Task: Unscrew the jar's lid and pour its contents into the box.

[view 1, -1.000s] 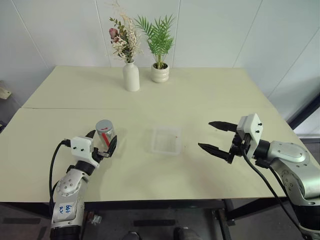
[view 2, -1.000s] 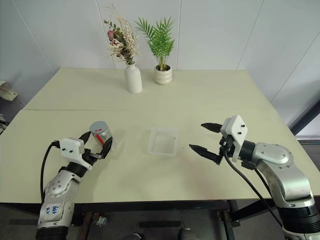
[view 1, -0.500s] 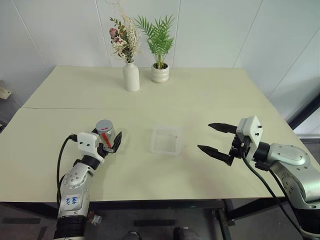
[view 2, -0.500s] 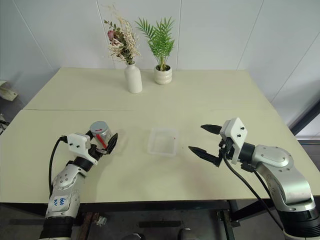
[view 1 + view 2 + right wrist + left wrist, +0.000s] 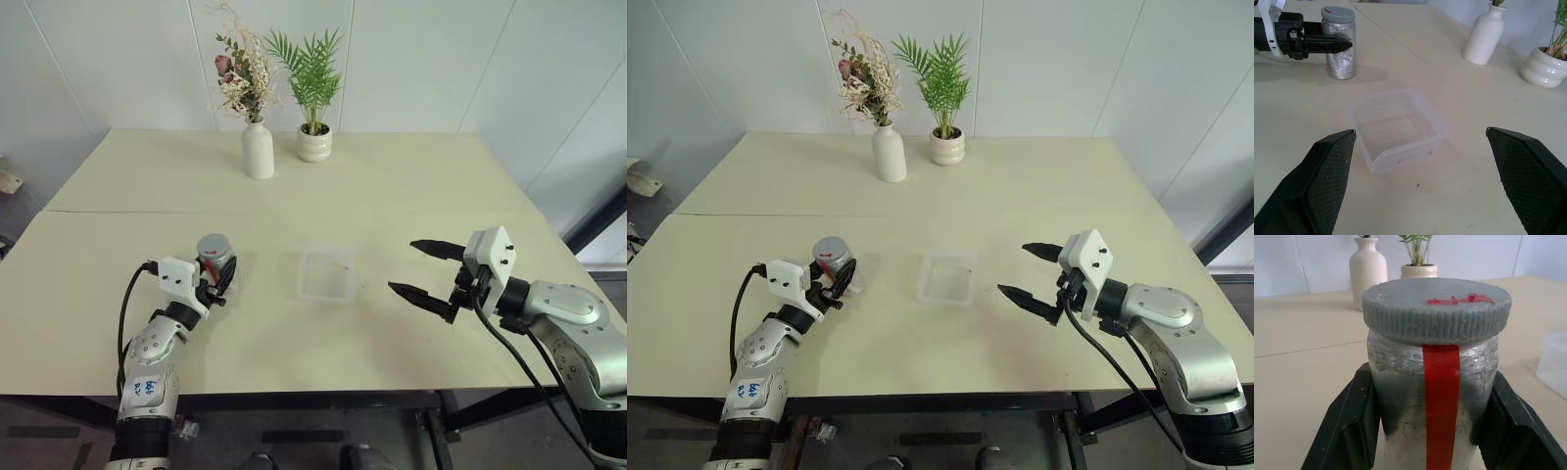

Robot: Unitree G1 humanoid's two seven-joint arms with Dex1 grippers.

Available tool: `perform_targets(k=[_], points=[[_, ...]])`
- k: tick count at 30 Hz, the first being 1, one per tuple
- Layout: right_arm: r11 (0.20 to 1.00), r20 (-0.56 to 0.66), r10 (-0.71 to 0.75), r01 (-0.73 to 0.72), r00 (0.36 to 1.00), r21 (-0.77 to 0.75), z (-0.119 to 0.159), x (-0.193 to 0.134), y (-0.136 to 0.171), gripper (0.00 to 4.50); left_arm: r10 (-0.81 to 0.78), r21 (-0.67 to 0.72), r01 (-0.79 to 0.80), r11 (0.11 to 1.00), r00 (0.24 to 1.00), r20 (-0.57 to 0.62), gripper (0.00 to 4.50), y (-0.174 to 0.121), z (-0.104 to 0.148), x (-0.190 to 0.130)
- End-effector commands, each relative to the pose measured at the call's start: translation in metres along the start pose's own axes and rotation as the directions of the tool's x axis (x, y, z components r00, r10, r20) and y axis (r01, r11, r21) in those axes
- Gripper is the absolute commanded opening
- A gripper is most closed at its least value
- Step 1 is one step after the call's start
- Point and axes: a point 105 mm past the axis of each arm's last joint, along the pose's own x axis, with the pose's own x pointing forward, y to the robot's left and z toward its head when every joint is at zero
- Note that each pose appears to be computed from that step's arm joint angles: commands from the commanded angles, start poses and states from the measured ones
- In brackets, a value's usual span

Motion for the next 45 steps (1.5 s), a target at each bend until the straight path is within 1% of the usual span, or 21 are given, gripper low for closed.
perform_targets(k=[1, 4, 5, 7, 9, 12, 16, 20, 25, 29, 33, 39, 45], points=[[0.997, 0.068, -0.023, 0.028, 0.997, -0.072, 0.028, -0.001, -0.003, 4.50, -0.125, 0.007, 0.125, 0.992, 0.987, 0.102, 2.15, -0.005, 0.035, 0.017], [0.996, 0.098, -0.044, 0.051, 0.994, -0.071, 0.040, 0.004, -0.001, 4.50, -0.277, 0.009, 0.278, 0.961, 0.952, 0.134, 2.15, -0.017, 0.051, 0.029], [0.996, 0.112, -0.055, 0.063, 0.992, -0.066, 0.044, 0.007, 0.000, 4.50, -0.354, 0.010, 0.356, 0.934, 0.926, 0.133, 2.15, -0.024, 0.056, 0.033], [0.995, 0.125, -0.070, 0.078, 0.990, -0.059, 0.049, 0.010, 0.001, 4.50, -0.438, 0.011, 0.441, 0.898, 0.889, 0.131, 2.15, -0.032, 0.061, 0.038], [0.994, 0.153, -0.102, 0.109, 0.983, -0.033, 0.056, 0.016, 0.002, 4.50, -0.551, 0.018, 0.553, 0.833, 0.826, 0.120, 2.15, -0.045, 0.065, 0.043], [0.990, 0.166, -0.140, 0.142, 0.976, -0.004, 0.063, 0.025, 0.005, 4.50, -0.657, 0.003, 0.659, 0.752, 0.748, 0.092, 2.15, -0.059, 0.066, 0.049], [0.979, 0.182, -0.206, 0.203, 0.962, 0.030, 0.074, 0.040, 0.010, 4.50, -0.740, -0.008, 0.744, 0.668, 0.666, 0.096, 2.15, -0.078, 0.070, 0.063], [0.965, 0.178, -0.260, 0.254, 0.949, 0.057, 0.078, 0.050, 0.014, 4.50, -0.792, -0.007, 0.796, 0.605, 0.603, 0.100, 2.15, -0.093, 0.070, 0.071], [0.951, 0.120, -0.306, 0.298, 0.944, 0.083, 0.077, 0.063, 0.019, 4.50, -0.846, 0.007, 0.851, 0.525, 0.521, 0.112, 2.15, -0.117, 0.072, 0.080], [0.947, 0.132, -0.316, 0.302, 0.940, 0.112, 0.084, 0.070, 0.023, 4.50, -0.859, 0.016, 0.863, 0.505, 0.501, 0.104, 2.15, -0.126, 0.069, 0.085], [0.950, 0.131, -0.302, 0.288, 0.944, 0.120, 0.084, 0.079, 0.031, 4.50, -0.871, 0.046, 0.872, 0.487, 0.482, 0.098, 2.15, -0.137, 0.066, 0.087], [0.953, 0.136, -0.287, 0.269, 0.948, 0.139, 0.087, 0.087, 0.034, 4.50, -0.874, 0.053, 0.874, 0.482, 0.477, 0.088, 2.15, -0.142, 0.062, 0.086], [0.956, 0.111, -0.277, 0.262, 0.954, 0.132, 0.080, 0.094, 0.034, 4.50, -0.881, 0.060, 0.882, 0.467, 0.458, 0.116, 2.15, -0.147, 0.068, 0.085]])
